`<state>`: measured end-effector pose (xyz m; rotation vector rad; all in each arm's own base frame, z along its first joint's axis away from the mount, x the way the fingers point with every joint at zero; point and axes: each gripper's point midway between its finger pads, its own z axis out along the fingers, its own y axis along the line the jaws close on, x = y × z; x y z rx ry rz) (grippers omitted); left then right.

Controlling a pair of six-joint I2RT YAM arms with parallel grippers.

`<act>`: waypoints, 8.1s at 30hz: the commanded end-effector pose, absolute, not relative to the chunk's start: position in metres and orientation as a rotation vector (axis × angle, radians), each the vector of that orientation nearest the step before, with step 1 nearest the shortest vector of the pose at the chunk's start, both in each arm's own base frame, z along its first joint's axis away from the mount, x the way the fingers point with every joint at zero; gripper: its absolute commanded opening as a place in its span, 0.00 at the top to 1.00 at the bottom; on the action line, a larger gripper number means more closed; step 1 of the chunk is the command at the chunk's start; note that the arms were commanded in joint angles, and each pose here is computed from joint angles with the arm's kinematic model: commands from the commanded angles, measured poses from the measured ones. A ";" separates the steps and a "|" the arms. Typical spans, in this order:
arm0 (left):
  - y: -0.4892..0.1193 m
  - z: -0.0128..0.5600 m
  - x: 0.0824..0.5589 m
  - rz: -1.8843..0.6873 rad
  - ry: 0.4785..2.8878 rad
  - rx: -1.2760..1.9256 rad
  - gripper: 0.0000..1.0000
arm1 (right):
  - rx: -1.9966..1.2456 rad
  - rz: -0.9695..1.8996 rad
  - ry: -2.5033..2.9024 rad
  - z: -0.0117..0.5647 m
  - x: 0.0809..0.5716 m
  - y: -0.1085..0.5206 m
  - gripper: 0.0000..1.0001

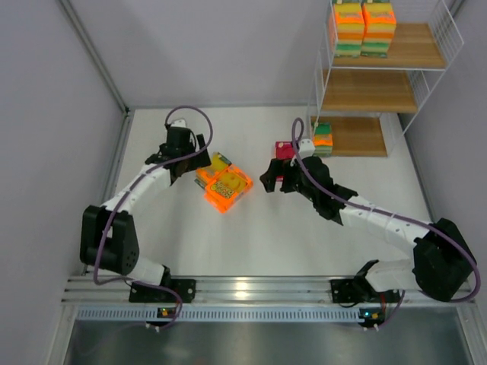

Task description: Place and organize the cleaning sponges onto the shelf

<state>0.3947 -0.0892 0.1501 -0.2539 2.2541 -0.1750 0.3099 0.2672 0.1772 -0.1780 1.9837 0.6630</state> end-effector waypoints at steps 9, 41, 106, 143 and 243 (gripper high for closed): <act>-0.075 0.114 0.419 -0.164 2.200 -0.788 0.04 | -0.109 0.622 1.974 0.175 0.300 0.249 0.01; -0.110 0.063 0.432 -0.211 2.314 -0.852 0.22 | -0.034 0.471 1.959 0.175 0.297 0.206 0.01; -0.466 0.164 0.268 -0.918 2.299 -0.201 0.02 | 0.752 0.250 1.888 0.203 0.176 0.019 0.01; -0.195 0.191 0.308 -0.589 2.100 -0.154 0.02 | 1.213 -0.007 2.371 0.070 0.226 0.118 0.01; -0.178 0.195 0.316 -0.534 2.077 -0.122 0.02 | -0.068 0.103 2.171 0.092 0.464 -0.022 0.24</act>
